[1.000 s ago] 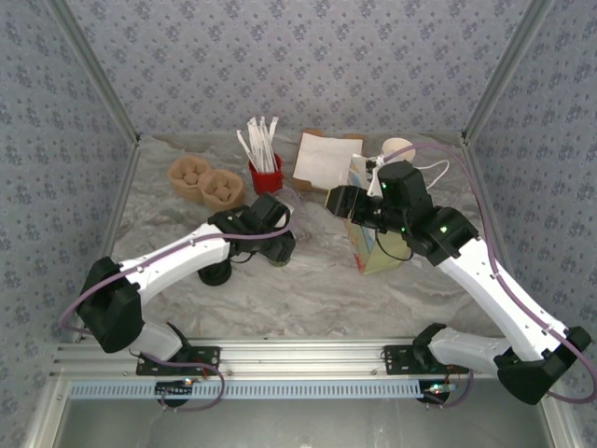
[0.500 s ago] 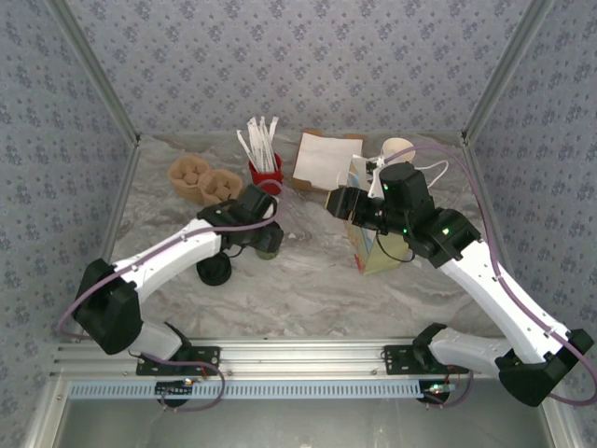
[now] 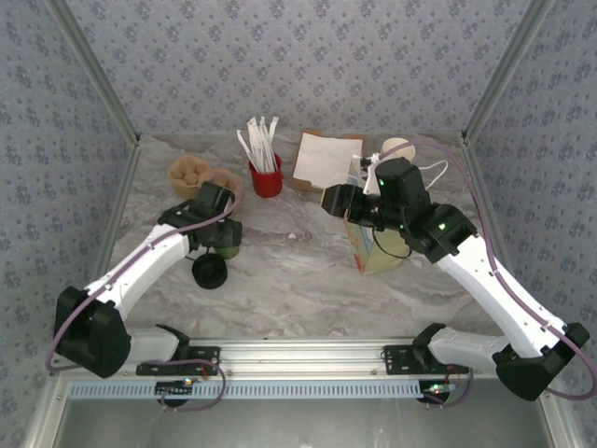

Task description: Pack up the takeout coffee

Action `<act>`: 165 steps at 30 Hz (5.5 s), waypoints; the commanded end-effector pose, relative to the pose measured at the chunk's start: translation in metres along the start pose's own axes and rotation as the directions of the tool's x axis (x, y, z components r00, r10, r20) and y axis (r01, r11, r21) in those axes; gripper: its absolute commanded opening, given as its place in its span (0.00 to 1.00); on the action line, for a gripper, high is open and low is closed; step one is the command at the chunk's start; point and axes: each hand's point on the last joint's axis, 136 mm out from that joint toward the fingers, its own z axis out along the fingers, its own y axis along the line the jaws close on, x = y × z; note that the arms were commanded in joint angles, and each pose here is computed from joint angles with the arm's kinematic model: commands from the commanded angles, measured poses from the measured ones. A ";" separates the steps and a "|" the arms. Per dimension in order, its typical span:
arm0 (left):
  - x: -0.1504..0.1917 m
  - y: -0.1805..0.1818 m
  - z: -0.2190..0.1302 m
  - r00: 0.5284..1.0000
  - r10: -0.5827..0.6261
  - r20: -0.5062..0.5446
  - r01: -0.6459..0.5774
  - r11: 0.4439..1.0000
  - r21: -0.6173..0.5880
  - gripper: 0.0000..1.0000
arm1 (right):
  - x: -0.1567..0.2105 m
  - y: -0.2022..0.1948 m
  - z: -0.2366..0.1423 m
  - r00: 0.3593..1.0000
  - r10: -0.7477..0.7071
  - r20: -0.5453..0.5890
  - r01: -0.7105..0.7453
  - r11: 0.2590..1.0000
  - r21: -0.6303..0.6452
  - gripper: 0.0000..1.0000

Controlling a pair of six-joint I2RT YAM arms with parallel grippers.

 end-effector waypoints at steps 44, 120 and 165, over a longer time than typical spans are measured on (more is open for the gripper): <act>-0.132 0.058 -0.032 0.984 0.014 0.179 -0.007 0.999 -0.039 0.84 | -0.061 -0.035 -0.087 0.991 -0.017 0.129 0.013 0.999 0.035 0.59; -0.168 0.065 0.057 0.983 0.170 -0.065 -0.177 0.977 -0.117 0.59 | -0.052 -0.097 -0.104 0.979 0.129 0.160 -0.137 0.990 0.039 0.59; -0.169 0.071 0.041 0.984 0.166 -0.059 -0.173 0.976 -0.133 0.43 | -0.053 -0.101 -0.099 0.977 0.143 0.157 -0.150 0.988 0.032 0.59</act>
